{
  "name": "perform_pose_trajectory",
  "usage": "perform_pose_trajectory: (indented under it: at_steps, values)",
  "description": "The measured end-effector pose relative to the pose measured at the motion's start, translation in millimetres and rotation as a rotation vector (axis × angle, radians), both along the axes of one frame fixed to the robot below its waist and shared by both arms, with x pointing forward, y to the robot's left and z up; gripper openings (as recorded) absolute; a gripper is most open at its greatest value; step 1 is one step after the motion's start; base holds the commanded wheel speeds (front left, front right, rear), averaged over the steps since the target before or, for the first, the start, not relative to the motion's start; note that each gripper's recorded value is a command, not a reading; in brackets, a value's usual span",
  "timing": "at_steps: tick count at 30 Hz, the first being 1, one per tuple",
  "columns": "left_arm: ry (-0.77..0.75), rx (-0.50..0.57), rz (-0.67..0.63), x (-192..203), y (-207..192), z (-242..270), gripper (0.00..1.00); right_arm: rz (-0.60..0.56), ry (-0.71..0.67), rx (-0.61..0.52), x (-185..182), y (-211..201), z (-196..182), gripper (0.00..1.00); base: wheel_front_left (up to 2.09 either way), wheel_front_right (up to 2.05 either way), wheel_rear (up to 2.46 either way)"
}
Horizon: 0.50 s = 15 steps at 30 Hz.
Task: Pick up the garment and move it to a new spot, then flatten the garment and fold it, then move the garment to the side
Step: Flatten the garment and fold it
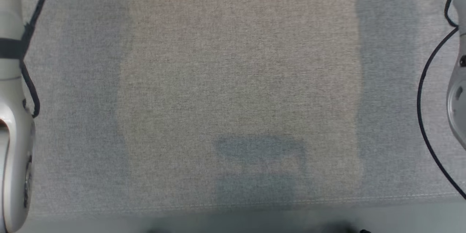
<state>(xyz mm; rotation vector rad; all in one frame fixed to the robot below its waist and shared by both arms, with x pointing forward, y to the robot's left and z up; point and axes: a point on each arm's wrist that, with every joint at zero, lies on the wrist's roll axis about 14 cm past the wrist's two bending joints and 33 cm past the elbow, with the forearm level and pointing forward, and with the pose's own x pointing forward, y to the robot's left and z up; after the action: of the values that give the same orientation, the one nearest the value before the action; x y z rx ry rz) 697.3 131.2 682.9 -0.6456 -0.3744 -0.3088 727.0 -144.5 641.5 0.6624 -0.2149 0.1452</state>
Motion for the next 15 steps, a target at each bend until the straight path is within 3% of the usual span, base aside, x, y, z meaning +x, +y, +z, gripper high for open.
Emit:
perform_pose_trajectory:
  at_steps: [6,15]
  values:
    - [0.045,0.033,-0.046,-6.3,-2.8,-39.6,0.00,0.061,0.114,0.015,2.5,17.0,-67.6,0.00,0.00,0.00,0.00]
    - [0.034,-0.006,-0.177,-67.8,-9.1,-55.7,0.00,0.115,0.216,0.073,-37.7,5.6,-109.6,0.00,0.00,0.00,0.00]
